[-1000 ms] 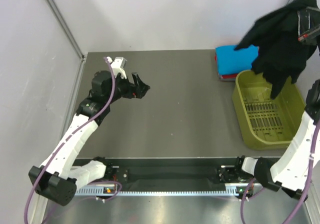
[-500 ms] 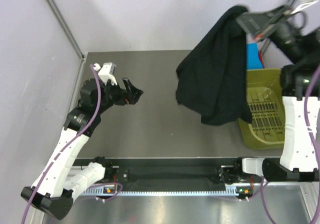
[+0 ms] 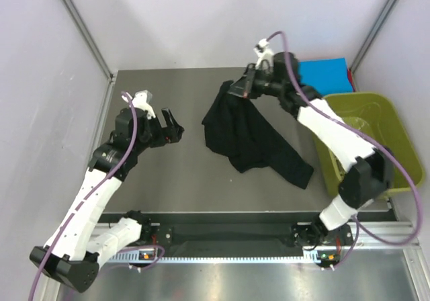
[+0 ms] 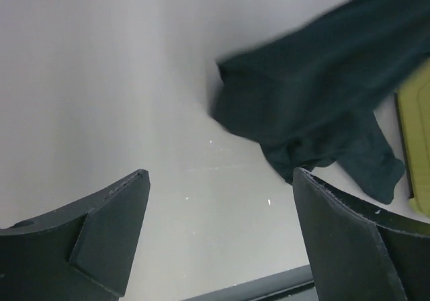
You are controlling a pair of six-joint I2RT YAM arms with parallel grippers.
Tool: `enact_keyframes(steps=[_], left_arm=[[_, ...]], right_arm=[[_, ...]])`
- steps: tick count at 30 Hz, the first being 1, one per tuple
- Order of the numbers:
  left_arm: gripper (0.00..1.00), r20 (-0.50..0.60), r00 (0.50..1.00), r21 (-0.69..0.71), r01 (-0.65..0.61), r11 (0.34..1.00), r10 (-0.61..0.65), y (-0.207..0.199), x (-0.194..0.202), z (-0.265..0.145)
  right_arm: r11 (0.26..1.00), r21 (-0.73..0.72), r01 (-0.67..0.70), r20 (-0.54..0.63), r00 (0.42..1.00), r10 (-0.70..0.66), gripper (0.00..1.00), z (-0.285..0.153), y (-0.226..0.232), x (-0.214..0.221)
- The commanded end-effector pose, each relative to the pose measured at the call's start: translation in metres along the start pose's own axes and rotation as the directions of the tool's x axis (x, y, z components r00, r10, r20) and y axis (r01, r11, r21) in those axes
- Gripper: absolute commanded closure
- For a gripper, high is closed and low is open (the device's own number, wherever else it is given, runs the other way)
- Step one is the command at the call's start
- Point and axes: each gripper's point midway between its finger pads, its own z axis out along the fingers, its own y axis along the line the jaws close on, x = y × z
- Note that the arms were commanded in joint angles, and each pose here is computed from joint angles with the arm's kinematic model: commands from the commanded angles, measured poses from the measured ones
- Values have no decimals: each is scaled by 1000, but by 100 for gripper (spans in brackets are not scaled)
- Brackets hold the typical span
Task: Fold and stack the t-shirts
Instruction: Move the tshirt to the center of the board
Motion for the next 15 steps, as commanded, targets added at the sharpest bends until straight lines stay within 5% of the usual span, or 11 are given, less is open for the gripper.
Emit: enact_keyframes(steps=[1,6,9,15], left_arm=[[9,-46,998,20,36,999,-35,-3,12,8],[11,-138,988,151,95,984,-74,-23,39,26],[11,-206,974,186,136,973,-96,-29,56,41],[12,-304,942,99,183,978,-145,-15,83,91]], right_arm=[[994,-53,97,38,995,-95,98,34,15,-10],[996,25,88,-98,991,-86,62,69,-7,11],[976,188,105,-141,987,-79,53,44,-30,11],[889,456,51,-24,999,-45,45,-50,-80,1]])
